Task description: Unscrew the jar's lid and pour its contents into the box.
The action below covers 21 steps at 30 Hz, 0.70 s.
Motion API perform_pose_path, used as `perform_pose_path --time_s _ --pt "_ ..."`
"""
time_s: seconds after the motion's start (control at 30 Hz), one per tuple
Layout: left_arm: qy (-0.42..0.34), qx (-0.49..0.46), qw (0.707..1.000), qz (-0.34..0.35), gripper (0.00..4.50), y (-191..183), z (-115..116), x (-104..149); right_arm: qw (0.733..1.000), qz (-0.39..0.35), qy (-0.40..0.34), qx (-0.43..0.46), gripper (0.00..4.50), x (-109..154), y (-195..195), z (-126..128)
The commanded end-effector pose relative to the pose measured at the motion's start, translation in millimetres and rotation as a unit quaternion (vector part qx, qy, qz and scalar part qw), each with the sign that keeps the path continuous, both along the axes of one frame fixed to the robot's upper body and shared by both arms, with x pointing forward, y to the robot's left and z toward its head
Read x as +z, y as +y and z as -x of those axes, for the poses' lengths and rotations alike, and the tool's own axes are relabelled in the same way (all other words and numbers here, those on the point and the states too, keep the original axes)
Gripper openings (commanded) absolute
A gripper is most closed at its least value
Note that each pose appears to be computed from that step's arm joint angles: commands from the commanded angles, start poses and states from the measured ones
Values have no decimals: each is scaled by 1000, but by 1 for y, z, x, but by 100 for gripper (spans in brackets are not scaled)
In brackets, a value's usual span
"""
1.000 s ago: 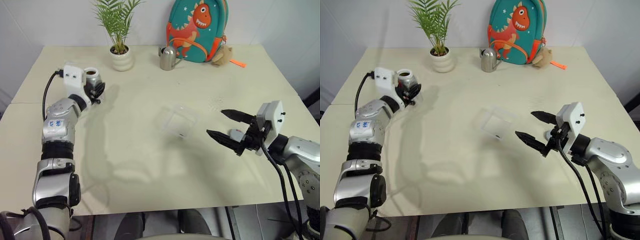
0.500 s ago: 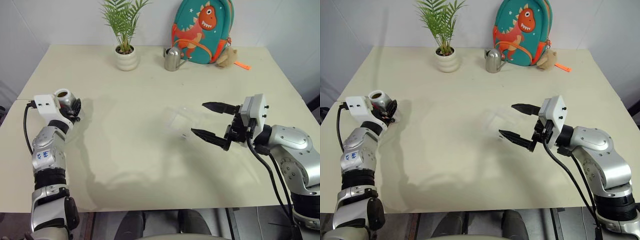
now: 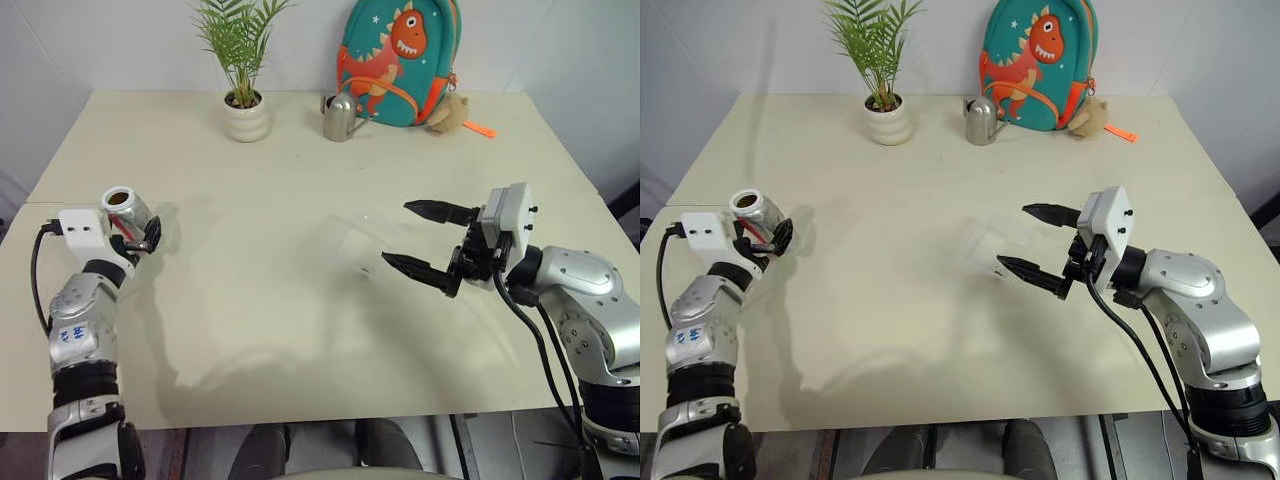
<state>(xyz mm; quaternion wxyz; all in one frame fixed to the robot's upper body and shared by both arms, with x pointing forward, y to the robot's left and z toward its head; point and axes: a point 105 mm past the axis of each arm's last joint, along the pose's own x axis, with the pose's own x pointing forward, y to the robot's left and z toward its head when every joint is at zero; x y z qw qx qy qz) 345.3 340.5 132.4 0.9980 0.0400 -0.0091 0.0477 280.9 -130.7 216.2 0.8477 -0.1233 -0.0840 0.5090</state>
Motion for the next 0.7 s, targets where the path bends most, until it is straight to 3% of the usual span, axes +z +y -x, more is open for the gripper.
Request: perform_pose_path --time_s 0.03,0.17,0.4,0.6,0.7 --pt "6 19 998 -58 447 21 27 13 1000 -7 -9 15 450 6 -2 11" --pt "55 -32 987 -147 447 16 46 7 1000 -4 1 15 450 5 -9 12" --pt "41 -131 961 -242 447 -11 61 32 999 29 8 13 450 -5 -18 9" --pt "-5 -302 912 -276 447 -65 63 45 999 36 3 1 450 -4 -33 5" --pt "16 -420 868 -262 447 -94 71 39 996 81 41 8 450 -14 -48 9"
